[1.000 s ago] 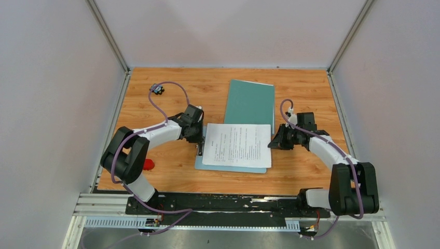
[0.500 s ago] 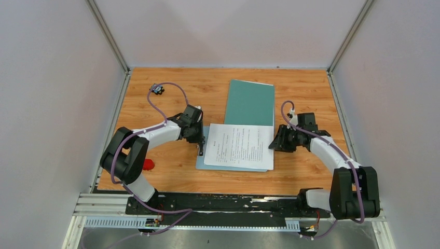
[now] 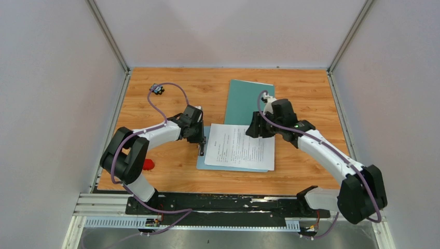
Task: Put the files into the folder
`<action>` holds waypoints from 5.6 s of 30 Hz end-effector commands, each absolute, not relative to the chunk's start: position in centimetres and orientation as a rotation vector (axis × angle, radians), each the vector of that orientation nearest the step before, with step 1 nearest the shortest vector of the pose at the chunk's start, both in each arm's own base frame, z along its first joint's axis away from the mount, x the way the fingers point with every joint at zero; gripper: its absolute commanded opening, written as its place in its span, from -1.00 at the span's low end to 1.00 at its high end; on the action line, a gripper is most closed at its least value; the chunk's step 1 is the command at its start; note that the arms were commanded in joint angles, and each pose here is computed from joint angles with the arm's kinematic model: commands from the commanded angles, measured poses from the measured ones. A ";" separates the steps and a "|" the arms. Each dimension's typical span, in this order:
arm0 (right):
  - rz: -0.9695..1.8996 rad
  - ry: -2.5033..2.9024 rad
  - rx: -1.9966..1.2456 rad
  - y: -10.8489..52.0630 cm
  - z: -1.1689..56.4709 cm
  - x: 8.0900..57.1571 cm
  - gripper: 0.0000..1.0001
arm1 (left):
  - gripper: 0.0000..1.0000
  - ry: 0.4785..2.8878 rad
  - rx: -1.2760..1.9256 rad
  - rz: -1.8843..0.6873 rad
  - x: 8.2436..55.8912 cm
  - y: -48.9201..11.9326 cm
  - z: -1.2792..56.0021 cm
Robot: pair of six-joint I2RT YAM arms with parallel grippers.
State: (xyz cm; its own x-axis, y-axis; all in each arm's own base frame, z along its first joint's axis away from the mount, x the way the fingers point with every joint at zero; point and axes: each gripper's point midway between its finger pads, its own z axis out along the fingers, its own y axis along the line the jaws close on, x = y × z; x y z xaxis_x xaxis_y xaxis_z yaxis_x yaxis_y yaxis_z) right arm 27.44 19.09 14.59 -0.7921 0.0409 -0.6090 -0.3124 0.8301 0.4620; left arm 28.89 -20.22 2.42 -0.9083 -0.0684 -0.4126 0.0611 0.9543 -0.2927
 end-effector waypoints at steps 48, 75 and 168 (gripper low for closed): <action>0.452 2.467 -0.519 29.6 0.7 24.5 0.02 | -1.00 2.645 -0.073 -0.639 27.8 -19.9 3.5; 0.358 2.514 -0.201 31.3 -0.4 25.7 -0.01 | -1.00 2.638 -0.138 -0.761 27.3 -21.0 3.2; 0.535 2.498 0.039 14.3 3.1 30.5 0.36 | -0.07 2.517 0.115 -0.460 38.6 -21.9 7.9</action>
